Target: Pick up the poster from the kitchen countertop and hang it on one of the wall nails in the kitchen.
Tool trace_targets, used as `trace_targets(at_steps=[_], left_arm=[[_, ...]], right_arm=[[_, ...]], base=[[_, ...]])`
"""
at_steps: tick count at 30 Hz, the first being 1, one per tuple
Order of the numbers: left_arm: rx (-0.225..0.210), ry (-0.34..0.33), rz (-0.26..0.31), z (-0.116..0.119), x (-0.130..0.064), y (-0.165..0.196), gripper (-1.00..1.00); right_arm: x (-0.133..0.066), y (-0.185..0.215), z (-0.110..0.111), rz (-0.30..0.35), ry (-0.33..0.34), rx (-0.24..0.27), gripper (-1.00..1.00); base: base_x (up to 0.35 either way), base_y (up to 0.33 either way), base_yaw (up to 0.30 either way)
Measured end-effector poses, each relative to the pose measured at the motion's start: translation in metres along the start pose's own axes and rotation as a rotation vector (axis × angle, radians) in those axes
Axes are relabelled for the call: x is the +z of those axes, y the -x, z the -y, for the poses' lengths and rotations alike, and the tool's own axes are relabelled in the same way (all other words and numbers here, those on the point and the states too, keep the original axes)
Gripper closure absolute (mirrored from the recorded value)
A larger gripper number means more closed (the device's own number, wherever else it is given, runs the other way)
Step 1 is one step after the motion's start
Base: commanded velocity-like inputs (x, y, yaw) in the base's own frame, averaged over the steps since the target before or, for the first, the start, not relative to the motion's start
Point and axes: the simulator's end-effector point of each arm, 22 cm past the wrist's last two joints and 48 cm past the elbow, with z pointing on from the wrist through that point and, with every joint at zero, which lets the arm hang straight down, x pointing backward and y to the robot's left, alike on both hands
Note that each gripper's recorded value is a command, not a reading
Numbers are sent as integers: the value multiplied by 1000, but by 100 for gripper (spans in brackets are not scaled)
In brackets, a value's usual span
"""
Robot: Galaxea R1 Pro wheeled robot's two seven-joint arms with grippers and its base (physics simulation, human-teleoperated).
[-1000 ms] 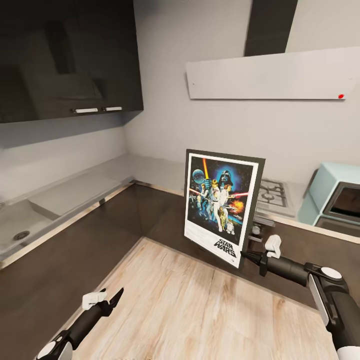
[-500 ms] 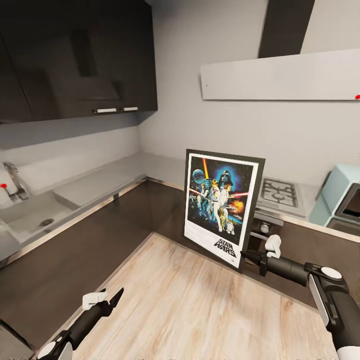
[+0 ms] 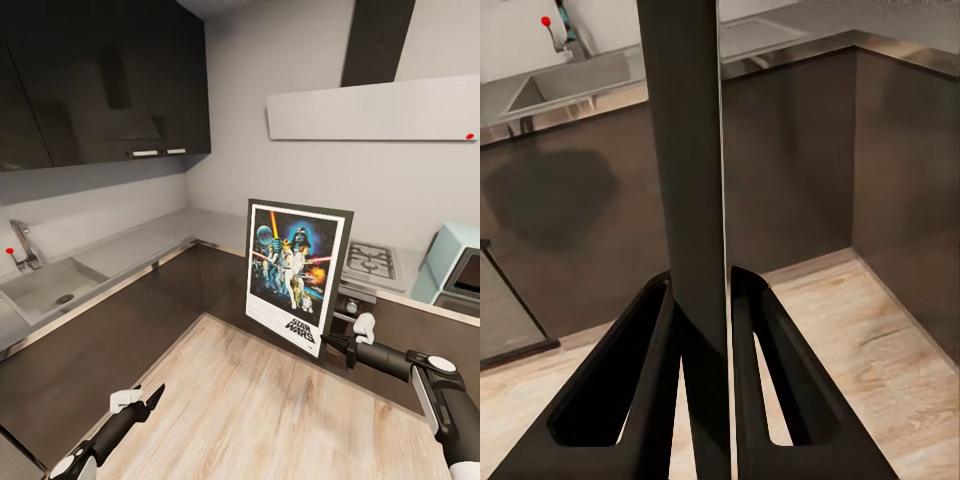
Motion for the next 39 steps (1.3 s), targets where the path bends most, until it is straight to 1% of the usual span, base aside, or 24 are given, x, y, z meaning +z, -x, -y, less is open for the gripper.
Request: trace_targets(at_steps=[12,18,23,30,39], left_arm=[[6,-8,18,4,0,10,-100],[7,-9,20,4,0,11,-100],[7,-8,21,4,0,11,-100],[7,-7,21,4,0,11,-100],[6,-7,21,4,0,11,-100]], right_arm=[[-3,9,-3,13,-1,-14,100],[-4,14,-4,19,-1,-25,100],[-4,16,-4,21,0,-31,100],[-4,16,-4,21,0,-32,100],[-4,16,-4,22,0,-33,100]], base=[[0,-1,0],[-99,-219,32],[-55,-142,224],[-27,-22,276],[-259,-1,286]])
